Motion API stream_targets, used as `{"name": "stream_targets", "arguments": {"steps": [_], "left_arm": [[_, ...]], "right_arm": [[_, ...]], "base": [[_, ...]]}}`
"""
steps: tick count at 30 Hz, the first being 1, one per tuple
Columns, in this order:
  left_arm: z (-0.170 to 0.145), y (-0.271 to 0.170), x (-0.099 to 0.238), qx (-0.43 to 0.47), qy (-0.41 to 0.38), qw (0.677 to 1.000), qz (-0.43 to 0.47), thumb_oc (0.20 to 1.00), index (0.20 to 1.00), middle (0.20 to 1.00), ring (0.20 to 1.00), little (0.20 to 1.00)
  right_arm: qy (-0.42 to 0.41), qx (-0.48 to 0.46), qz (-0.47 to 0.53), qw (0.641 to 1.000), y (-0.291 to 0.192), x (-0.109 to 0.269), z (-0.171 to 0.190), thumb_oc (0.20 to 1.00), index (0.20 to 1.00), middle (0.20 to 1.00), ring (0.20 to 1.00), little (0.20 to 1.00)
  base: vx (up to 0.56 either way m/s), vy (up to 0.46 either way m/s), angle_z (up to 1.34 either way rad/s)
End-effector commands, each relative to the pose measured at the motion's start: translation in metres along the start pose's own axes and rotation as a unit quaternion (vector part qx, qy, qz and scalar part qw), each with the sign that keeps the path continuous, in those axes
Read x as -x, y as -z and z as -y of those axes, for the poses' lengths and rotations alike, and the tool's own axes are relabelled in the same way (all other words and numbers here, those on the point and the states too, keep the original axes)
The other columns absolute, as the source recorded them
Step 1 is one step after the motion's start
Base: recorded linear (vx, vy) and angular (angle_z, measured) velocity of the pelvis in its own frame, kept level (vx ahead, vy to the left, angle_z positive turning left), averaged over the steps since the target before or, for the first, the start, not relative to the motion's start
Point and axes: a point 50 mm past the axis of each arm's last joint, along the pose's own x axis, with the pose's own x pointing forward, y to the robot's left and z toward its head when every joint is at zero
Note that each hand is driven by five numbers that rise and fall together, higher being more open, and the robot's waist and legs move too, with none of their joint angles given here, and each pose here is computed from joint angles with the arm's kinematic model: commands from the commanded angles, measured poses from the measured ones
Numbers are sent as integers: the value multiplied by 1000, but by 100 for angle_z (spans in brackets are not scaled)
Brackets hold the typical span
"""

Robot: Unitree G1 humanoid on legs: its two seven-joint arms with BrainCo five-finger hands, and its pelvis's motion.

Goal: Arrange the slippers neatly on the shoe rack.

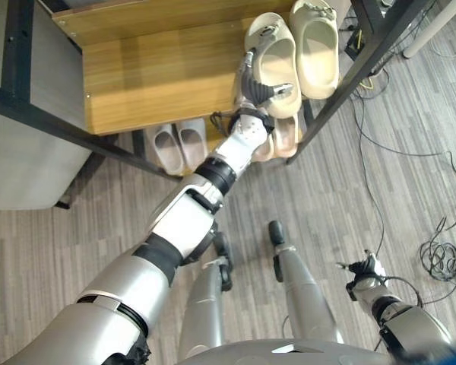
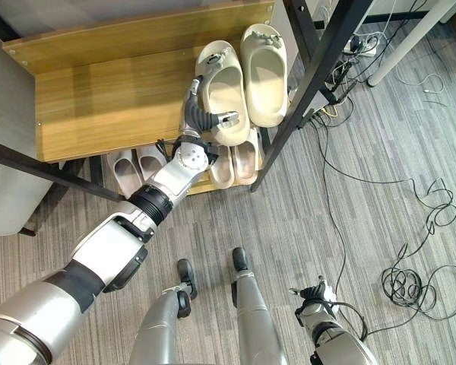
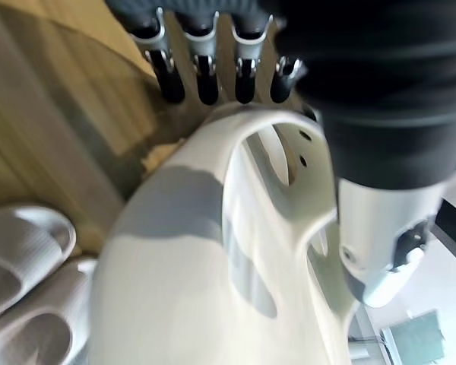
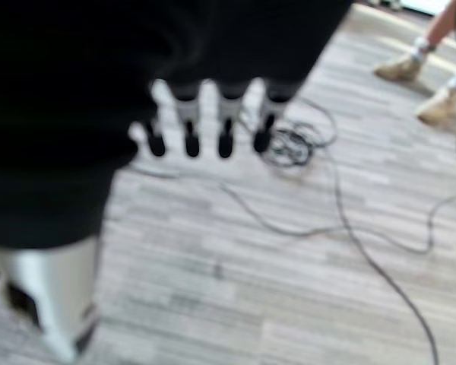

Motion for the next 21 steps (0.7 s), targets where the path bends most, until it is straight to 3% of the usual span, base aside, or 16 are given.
{"name": "stream_targets", "arguments": {"steps": [1, 6, 8, 11, 13, 18, 19, 21], "left_arm": [[-37, -31, -22, 3, -82, 995, 59, 1000, 1000, 1000, 1000, 1000], [-85, 3, -7, -28, -100, 987, 126, 1000, 1000, 1000, 1000, 1000], [-90, 13, -1, -31, -97, 987, 126, 1000, 1000, 1000, 1000, 1000], [-110, 45, 28, -14, -89, 988, 124, 1000, 1000, 1000, 1000, 1000], [-140, 74, 67, -27, -59, 990, 128, 1000, 1000, 1000, 1000, 1000], [-184, 132, 133, -7, 33, 999, 23, 1000, 1000, 1000, 1000, 1000], [-185, 132, 134, -7, 33, 999, 22, 1000, 1000, 1000, 1000, 1000], [-200, 174, 175, 3, 71, 993, -95, 1000, 1000, 1000, 1000, 1000]], "right_arm": [[15, 31, -19, 999, 25, -2, 11, 1000, 1000, 1000, 1000, 1000], [-1, 24, -11, 1000, 22, -1, 8, 1000, 1000, 1000, 1000, 1000], [-6, 23, -12, 1000, 22, -1, 6, 1000, 1000, 1000, 1000, 1000], [-28, 22, -9, 999, 23, 3, -3, 1000, 1000, 1000, 1000, 1000], [-35, 8, -5, 999, 25, 5, -6, 1000, 1000, 1000, 1000, 1000], [-28, 1, 6, 1000, 35, 2, 9, 1000, 1000, 1000, 1000, 1000], [-29, 2, 7, 1000, 35, 2, 8, 1000, 1000, 1000, 1000, 1000], [-10, -10, 64, 998, 16, -3, 26, 1000, 1000, 1000, 1000, 1000]], "base": [[28, -42, -3], [-2, -57, 4], [40, -28, 22], [48, 0, 14], [58, 43, 17], [60, 57, 9], [48, 56, 9], [114, 89, 18]]}}
